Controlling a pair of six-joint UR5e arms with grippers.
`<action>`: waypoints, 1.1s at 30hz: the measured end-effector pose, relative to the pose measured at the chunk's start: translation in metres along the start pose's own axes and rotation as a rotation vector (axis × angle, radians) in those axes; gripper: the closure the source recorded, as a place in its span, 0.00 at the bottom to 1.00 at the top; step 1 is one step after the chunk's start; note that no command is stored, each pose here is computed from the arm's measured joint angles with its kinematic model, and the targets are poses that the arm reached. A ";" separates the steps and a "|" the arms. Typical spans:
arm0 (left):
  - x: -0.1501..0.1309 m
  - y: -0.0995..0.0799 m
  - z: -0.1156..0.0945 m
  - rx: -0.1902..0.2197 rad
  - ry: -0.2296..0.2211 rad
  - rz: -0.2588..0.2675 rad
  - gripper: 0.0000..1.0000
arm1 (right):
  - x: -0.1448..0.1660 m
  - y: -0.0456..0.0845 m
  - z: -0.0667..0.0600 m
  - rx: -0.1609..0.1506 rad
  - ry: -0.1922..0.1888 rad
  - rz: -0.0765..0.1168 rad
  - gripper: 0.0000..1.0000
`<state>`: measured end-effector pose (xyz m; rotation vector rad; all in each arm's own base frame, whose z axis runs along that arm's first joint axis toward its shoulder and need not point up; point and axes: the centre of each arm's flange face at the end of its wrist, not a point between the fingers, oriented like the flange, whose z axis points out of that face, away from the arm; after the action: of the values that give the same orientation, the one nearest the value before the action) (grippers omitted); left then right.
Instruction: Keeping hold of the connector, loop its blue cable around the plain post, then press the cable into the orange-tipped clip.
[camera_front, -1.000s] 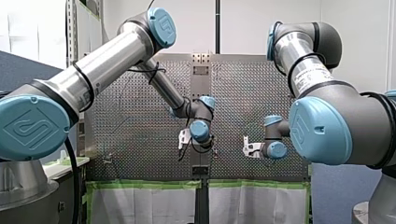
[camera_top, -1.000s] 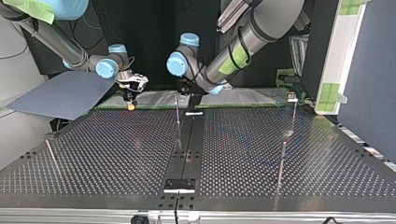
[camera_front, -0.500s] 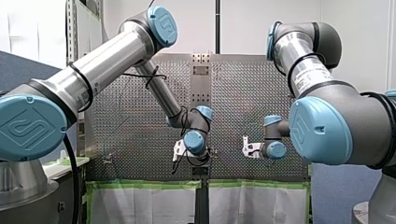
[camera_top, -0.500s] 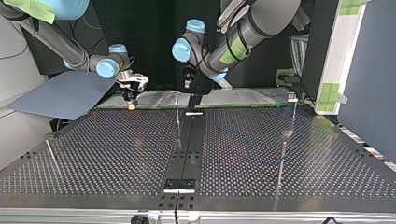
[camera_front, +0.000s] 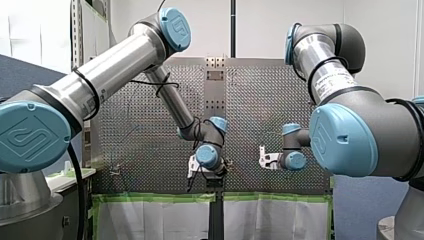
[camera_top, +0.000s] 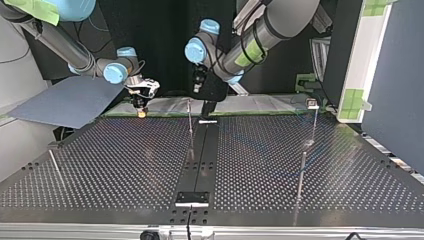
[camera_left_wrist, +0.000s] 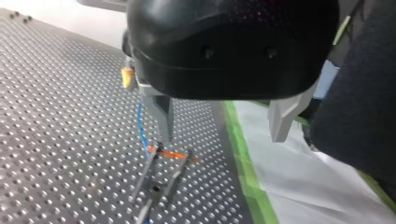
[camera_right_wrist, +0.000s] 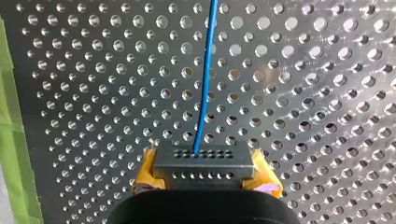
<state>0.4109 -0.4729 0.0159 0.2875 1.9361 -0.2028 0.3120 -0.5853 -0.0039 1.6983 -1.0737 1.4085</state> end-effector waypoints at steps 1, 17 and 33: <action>-0.002 -0.001 0.001 0.002 -0.004 -0.002 0.00 | 0.000 0.000 0.000 0.000 0.000 0.000 1.00; -0.016 0.001 0.013 0.007 -0.032 -0.054 0.00 | 0.000 0.000 0.000 0.002 0.001 0.000 1.00; -0.025 0.000 0.020 0.037 -0.018 -0.081 0.00 | 0.000 -0.002 0.000 0.004 0.002 0.000 1.00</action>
<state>0.4381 -0.4810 0.0319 0.2307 1.9294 -0.2935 0.3137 -0.5847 -0.0037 1.6992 -1.0707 1.4133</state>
